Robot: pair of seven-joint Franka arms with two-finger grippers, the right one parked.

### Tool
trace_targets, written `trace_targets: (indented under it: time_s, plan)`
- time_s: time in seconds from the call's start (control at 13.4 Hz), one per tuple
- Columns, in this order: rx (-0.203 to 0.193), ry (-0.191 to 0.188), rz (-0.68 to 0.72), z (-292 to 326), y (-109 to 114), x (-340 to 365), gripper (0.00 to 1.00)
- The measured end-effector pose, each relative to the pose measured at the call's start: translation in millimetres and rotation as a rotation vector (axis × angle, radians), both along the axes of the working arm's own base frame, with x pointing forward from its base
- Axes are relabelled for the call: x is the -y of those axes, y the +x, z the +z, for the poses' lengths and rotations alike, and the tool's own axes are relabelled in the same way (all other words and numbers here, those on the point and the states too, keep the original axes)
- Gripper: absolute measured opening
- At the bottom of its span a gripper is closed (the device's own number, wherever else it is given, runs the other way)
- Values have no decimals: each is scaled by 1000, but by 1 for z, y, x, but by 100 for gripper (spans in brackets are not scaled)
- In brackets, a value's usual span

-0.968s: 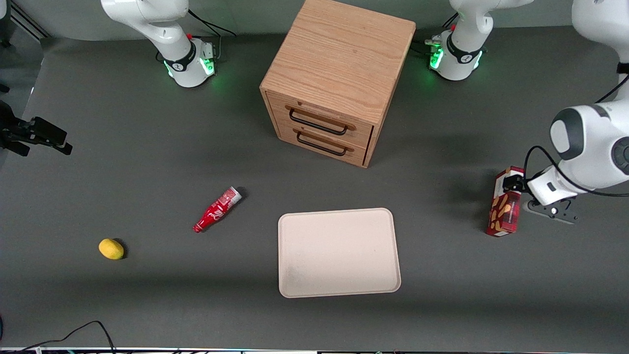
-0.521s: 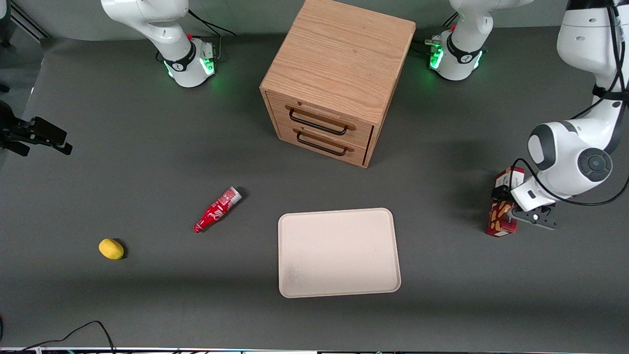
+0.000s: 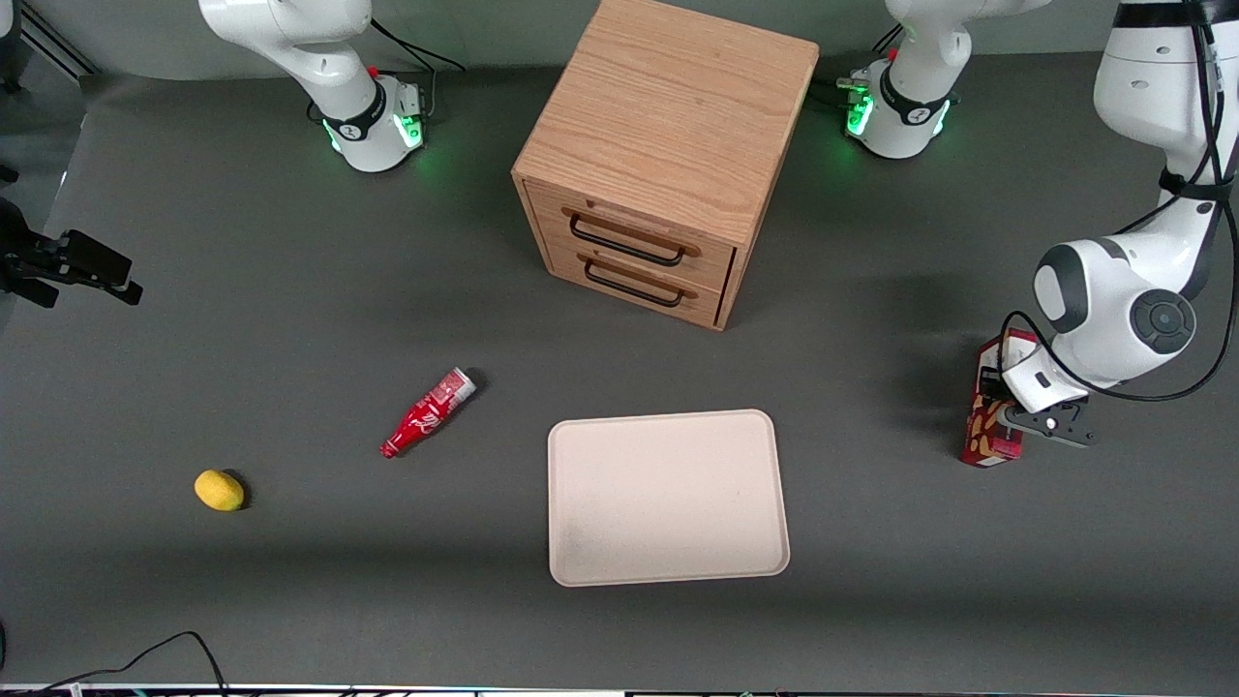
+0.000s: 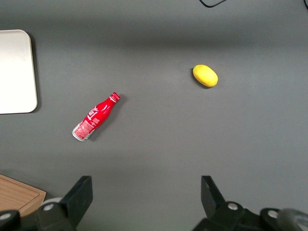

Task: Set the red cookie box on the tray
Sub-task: 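Close the left gripper on the cookie box's end, then lift the cookie box upright with the left gripper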

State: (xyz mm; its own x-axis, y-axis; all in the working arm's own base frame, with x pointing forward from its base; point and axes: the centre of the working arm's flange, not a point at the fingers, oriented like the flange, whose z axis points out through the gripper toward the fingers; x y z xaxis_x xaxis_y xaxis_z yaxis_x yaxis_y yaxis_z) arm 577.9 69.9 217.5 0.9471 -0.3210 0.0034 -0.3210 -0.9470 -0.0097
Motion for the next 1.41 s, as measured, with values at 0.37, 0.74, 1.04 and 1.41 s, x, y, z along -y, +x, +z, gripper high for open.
trace_targets:
  time_s: [0.37,0.74,1.04,1.41]
  plan:
    - [6,0,4,6,4,-2,28]
    - [-41,-71,72,107,28,-1,28]
    - [-88,-99,217,237,31,33,28]
    - [-95,-126,422,333,29,169,28]
